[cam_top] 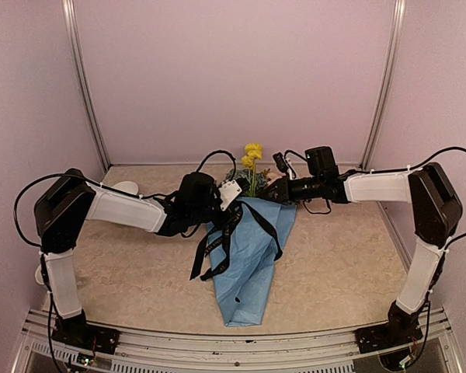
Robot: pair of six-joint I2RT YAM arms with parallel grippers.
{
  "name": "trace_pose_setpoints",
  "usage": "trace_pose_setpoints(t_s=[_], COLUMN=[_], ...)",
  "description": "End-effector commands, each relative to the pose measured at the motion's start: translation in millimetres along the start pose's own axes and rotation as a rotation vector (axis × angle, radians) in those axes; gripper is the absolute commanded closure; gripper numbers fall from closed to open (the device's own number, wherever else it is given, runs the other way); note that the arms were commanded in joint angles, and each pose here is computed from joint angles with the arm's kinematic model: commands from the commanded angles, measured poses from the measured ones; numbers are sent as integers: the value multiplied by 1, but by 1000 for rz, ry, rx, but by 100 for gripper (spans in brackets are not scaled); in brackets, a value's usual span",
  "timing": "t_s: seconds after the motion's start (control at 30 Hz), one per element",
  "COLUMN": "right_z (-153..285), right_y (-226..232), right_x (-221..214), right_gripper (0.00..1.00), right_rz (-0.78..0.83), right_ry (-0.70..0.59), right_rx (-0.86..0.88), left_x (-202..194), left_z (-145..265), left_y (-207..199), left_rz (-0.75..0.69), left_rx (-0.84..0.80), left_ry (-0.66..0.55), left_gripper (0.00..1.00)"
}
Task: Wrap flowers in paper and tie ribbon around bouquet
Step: Cross the ribbon over the folded bouquet.
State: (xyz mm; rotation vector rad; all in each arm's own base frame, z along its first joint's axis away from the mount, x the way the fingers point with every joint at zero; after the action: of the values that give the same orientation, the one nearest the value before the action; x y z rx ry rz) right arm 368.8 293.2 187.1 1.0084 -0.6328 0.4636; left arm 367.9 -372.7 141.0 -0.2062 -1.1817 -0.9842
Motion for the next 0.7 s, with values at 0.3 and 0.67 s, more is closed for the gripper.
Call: trace_pose_setpoints(t_s=[0.3, 0.67], right_z=[-55, -69], right_y=[-10, 5], right_x=[-51, -61], right_gripper=[100, 86], right_rz=[-66, -6], right_ry=[178, 117], right_rx=[131, 216], left_x=[22, 21], left_z=[15, 16], left_y=[7, 5], left_rz=[45, 74], left_rx=[-38, -73], left_ry=[-103, -100], left_gripper=[100, 100])
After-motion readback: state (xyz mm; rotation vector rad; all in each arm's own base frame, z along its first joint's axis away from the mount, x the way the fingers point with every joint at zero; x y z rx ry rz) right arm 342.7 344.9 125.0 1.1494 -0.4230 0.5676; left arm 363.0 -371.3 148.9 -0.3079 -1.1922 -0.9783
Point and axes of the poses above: each gripper's point midway between its finger pads, its own z axis back along the fingers, its own y axis along the line the jaws close on, x = y × z, the point moved 4 cm from there along z, back along the fingers, and after that the axes turned 3 degrees about z, right-handed, at the moved point
